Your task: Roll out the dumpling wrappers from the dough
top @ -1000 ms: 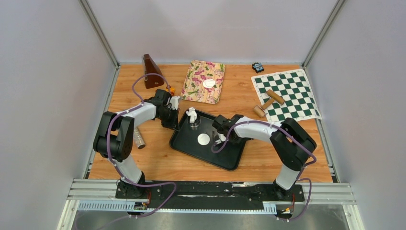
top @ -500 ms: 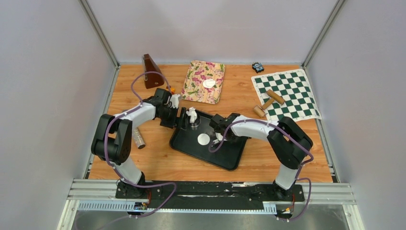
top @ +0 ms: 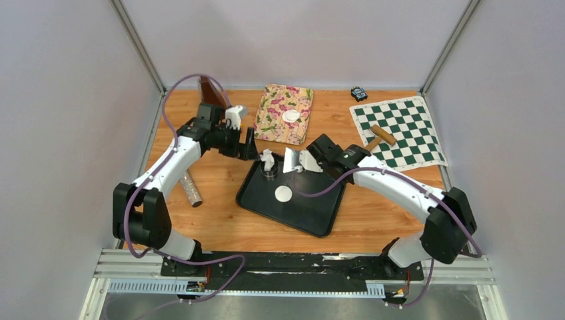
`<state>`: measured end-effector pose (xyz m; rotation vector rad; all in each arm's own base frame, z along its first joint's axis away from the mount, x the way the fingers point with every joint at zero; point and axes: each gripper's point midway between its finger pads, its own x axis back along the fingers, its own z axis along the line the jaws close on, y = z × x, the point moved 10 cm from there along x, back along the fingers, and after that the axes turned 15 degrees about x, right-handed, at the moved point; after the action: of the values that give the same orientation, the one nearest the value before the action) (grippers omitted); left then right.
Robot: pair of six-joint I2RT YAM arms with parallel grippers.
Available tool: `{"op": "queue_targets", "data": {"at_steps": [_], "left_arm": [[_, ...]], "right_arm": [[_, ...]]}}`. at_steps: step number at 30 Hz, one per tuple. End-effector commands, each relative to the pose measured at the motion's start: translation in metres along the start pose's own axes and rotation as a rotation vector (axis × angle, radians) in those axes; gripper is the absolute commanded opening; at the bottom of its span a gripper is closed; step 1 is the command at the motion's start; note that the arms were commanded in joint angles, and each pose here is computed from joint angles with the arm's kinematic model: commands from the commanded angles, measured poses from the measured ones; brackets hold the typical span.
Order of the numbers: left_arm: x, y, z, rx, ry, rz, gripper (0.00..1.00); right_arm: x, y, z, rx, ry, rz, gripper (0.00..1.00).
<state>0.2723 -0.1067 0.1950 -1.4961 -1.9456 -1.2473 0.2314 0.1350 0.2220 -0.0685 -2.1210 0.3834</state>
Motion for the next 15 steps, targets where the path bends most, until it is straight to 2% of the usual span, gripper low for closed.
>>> {"op": "queue_targets", "data": {"at_steps": [1, 3, 7, 11, 15], "left_arm": [[0.049, 0.051, -0.055, -0.150, -0.293, -0.184, 1.00], [0.056, 0.064, -0.071, -0.136, -0.400, -0.215, 1.00], [0.048, 0.079, -0.087, -0.052, -0.585, -0.184, 1.00], [0.027, 0.078, -0.096, -0.014, -0.664, -0.133, 0.99], [0.014, 0.070, -0.106, -0.021, -0.692, -0.090, 0.88]], "right_arm": [[0.037, 0.004, -0.044, -0.216, -0.276, -0.233, 0.00], [0.038, 0.007, -0.047, -0.246, -0.326, -0.268, 0.00], [0.038, 0.009, -0.050, -0.295, -0.388, -0.308, 0.00], [0.037, 0.011, -0.050, -0.321, -0.414, -0.333, 0.00], [0.038, 0.011, -0.050, -0.331, -0.416, -0.347, 0.00]]}}
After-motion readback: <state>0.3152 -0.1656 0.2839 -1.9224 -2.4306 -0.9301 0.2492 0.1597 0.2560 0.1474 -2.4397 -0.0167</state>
